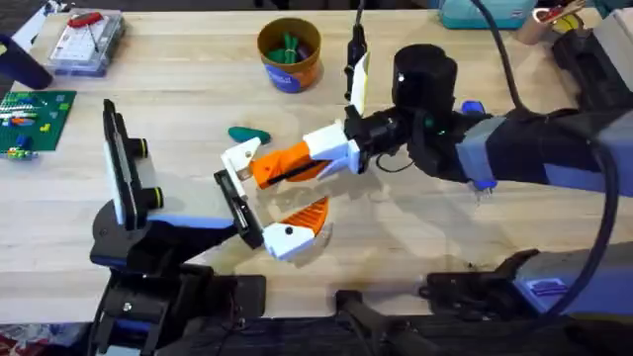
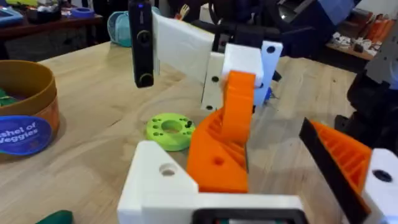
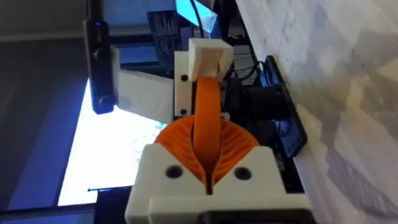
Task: Pick up the gripper from the table and insert it into the empty holder that is missing its gripper. Then pick up a screw, insert it into the mounting hole, and use the screwdriver to tighten it. Finally, clean up the table by picking up the vegetable and placing it into the bucket.
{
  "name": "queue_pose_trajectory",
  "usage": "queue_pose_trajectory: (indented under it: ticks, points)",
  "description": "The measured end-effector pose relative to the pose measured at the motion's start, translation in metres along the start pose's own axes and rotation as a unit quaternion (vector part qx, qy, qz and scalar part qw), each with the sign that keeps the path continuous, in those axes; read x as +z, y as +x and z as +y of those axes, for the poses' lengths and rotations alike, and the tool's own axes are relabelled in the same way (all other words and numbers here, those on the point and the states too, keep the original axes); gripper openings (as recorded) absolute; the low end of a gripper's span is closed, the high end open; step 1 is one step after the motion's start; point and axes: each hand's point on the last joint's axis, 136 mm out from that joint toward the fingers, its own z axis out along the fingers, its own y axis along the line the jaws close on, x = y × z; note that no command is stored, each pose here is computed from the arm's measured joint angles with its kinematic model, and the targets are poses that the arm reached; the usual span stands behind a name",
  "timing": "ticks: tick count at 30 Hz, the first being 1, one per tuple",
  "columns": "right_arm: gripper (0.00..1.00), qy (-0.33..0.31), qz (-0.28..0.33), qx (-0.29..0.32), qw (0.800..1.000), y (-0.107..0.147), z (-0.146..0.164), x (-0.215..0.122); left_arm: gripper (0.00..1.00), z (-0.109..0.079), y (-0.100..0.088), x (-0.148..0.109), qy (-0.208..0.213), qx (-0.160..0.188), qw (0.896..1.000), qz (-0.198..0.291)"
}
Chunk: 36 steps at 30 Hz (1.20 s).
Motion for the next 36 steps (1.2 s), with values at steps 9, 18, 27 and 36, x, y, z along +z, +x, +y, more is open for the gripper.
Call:
queue_pose_trajectory:
  ticks: [9, 18, 27, 36]
  points:
    - [0.014, -0.003, -0.004, 0.008, 1.0, -0.003, 0.004, 0.0, 0.986, 0.0, -0.001, 0.0, 0.0, 0.003, 1.0, -0.001]
    - [0.015, 0.0, -0.013, 0.009, 1.0, -0.006, 0.003, 0.0, 0.986, 0.0, -0.001, 0.0, 0.0, 0.003, 1.0, -0.001]
    - [0.015, 0.004, -0.027, 0.005, 1.0, -0.01, 0.001, 0.001, 0.987, 0.002, 0.0, 0.0, -0.005, 0.002, 1.0, -0.001]
    - [0.015, 0.005, -0.021, 0.001, 1.0, -0.014, -0.005, 0.003, 0.987, 0.006, -0.001, 0.0, -0.016, -0.005, 1.0, -0.002]
